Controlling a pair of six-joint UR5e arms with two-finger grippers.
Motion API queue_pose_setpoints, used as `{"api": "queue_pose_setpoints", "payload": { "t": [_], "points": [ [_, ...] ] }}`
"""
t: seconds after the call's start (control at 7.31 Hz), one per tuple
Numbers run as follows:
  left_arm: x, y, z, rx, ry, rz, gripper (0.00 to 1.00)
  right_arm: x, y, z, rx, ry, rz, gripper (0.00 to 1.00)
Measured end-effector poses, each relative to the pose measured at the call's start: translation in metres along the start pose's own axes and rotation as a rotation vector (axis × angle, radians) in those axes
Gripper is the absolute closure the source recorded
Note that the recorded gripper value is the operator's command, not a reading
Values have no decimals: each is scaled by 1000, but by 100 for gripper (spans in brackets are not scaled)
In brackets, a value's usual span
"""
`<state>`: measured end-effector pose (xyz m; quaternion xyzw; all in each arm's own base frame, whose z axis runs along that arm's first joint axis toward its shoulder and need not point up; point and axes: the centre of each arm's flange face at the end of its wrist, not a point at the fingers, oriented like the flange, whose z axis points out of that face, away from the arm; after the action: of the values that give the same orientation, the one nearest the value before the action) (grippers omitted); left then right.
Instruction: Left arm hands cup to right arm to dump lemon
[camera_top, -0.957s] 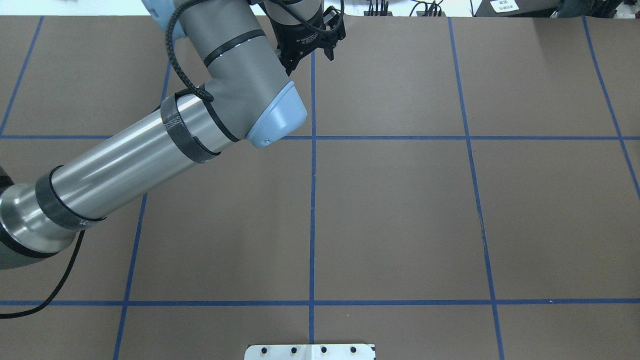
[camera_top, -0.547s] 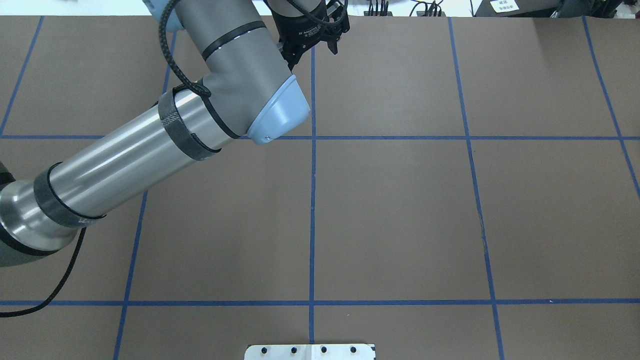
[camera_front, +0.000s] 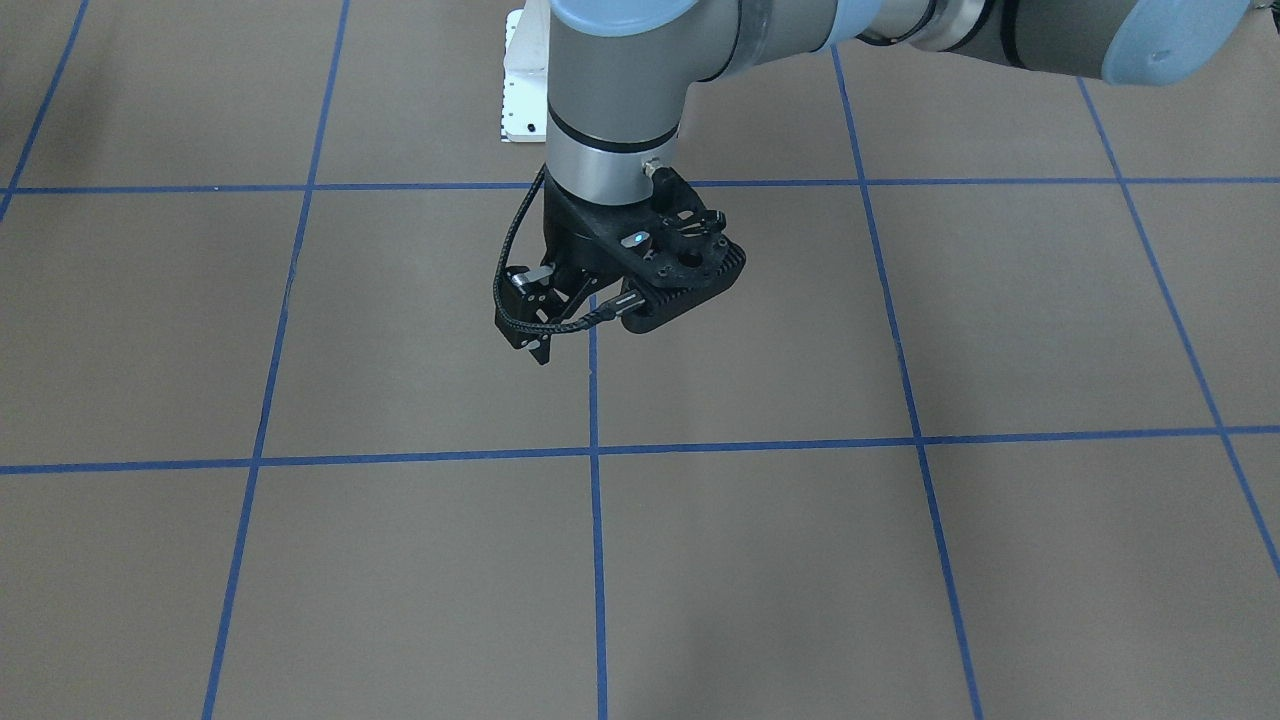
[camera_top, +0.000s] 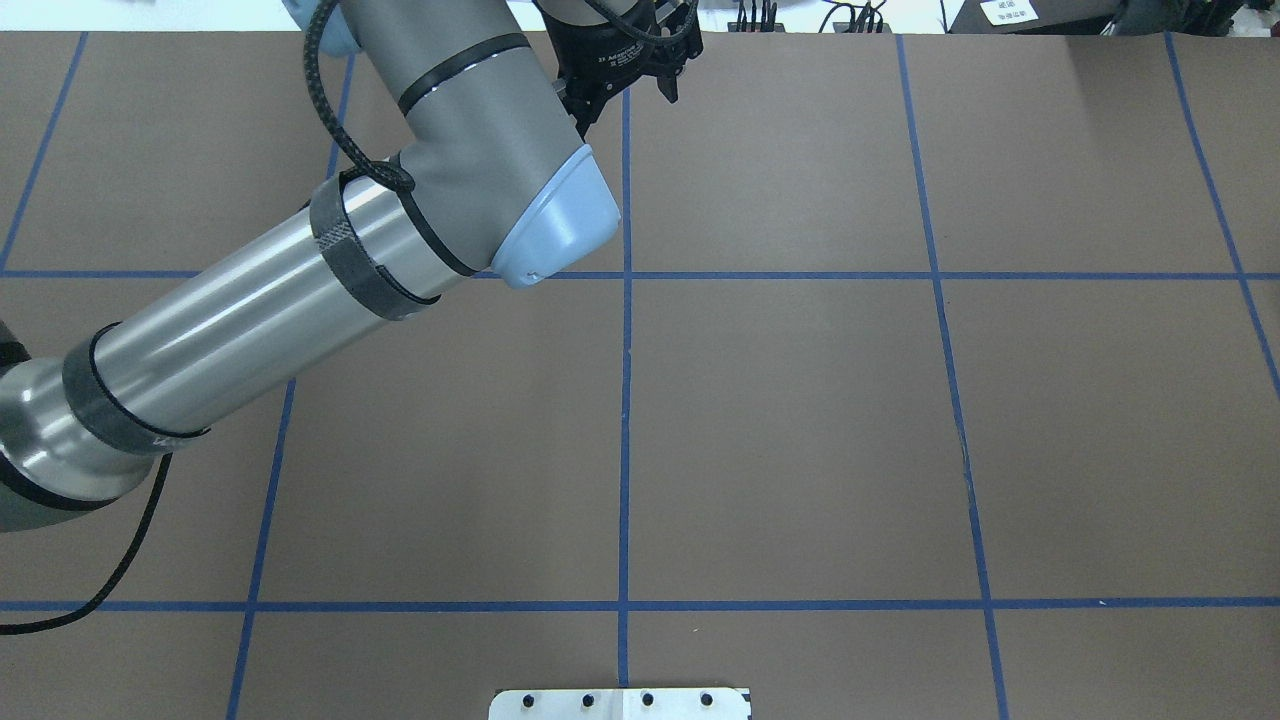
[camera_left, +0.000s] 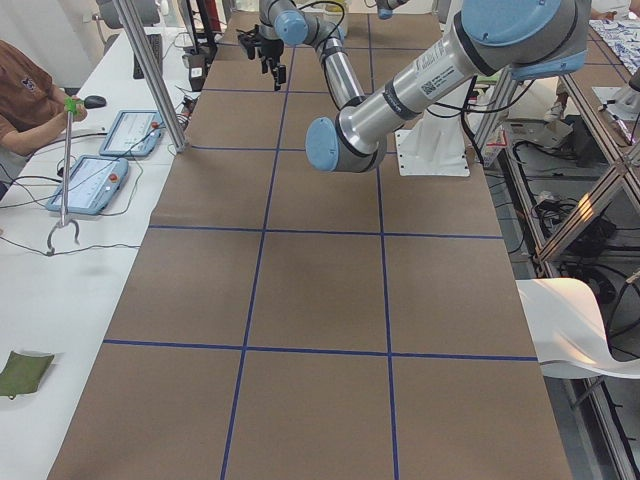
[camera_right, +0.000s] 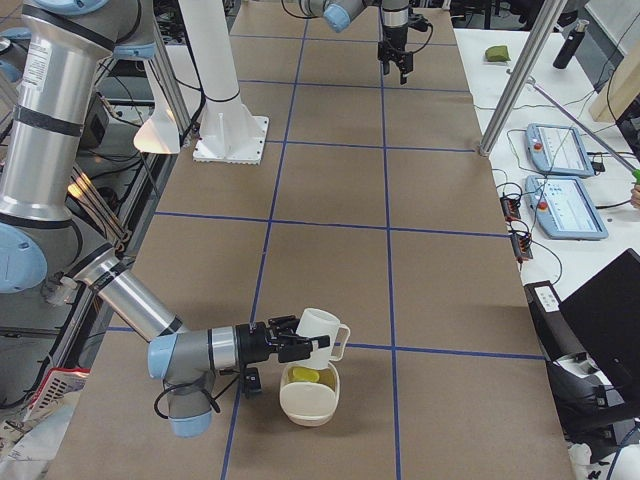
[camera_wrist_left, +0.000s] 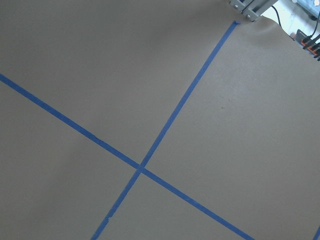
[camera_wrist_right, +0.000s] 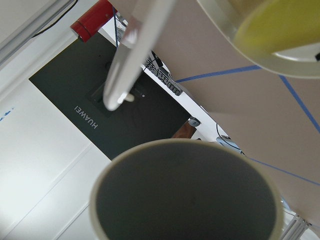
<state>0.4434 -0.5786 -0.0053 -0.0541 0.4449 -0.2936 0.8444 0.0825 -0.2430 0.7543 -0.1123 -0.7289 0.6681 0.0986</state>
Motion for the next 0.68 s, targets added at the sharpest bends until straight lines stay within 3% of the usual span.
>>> {"api": "queue_pose_setpoints", "payload": {
  "t": [0.27,0.68],
  "points": [
    [0,-8,-6,14,7,-6,0,-2,4,0,-21,-9,77,75],
    [0,-12,-10,20,12,-8,0,-2,24,14,-62,15,72,72]
  ]
}}
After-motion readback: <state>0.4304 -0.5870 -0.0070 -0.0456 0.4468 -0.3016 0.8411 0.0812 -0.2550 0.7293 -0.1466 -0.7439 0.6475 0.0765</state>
